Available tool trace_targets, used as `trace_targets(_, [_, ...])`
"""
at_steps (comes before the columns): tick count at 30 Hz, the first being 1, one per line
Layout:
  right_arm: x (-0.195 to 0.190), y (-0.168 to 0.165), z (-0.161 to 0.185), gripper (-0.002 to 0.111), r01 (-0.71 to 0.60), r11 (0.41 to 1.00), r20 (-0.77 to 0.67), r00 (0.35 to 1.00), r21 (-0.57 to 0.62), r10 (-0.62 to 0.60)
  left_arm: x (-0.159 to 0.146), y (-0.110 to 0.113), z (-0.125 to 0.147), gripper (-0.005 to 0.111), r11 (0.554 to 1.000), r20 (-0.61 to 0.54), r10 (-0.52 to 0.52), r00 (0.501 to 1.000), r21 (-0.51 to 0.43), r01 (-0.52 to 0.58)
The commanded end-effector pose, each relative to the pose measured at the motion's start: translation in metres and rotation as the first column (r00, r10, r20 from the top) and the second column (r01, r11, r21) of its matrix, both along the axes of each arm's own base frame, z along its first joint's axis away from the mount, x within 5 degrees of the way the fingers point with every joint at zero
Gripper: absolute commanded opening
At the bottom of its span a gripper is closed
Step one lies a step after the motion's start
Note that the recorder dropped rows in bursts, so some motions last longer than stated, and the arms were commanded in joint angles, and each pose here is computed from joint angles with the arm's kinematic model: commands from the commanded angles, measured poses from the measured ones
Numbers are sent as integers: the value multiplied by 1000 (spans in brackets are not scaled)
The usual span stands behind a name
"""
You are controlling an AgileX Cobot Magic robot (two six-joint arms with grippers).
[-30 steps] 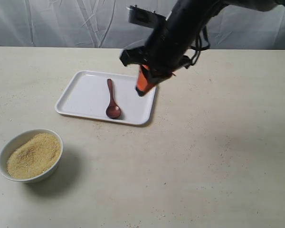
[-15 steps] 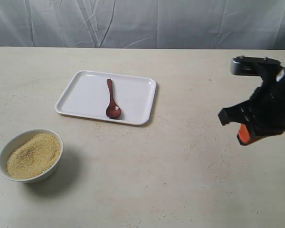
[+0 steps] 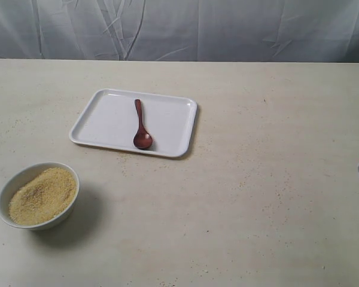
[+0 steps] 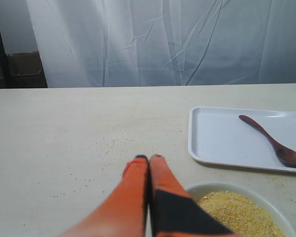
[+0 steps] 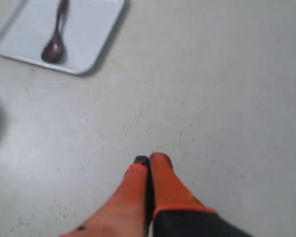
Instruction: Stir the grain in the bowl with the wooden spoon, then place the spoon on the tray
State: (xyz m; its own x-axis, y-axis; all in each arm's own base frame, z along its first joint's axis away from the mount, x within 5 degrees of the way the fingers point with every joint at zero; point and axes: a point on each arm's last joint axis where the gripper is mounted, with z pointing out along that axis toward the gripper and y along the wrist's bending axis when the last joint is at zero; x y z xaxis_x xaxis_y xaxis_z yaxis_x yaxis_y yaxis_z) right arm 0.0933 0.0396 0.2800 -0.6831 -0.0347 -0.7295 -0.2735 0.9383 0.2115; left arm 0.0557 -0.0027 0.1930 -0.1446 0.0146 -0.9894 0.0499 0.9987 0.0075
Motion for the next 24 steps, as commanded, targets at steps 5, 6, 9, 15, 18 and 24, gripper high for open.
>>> trace_targets(5, [-45,-23,5,0,71,997,500,862,44,-83,0,0,1,0,1000,16,-4,1000,-1,4])
trace_targets(6, [-46,-25,3,0,81,996,552,829,36,-88,0,0,1,0,1000,16,-4,1000,-1,4])
trace_targets(9, [-50,-26,-2,0,86,995,583,807,44,-95,0,0,1,0,1000,16,-4,1000,-1,4])
trace_targets(15, [-53,-27,-1,0,85,995,594,799,49,-97,0,0,1,0,1000,16,-4,1000,-1,4])
trace_targets(18, [-53,-27,-1,0,85,995,594,799,49,-97,0,0,1,0,1000,16,-4,1000,-1,4])
trace_targets(24, [-57,-28,-1,0,86,995,609,786,55,-102,0,0,1,0,1000,16,-4,1000,-1,4])
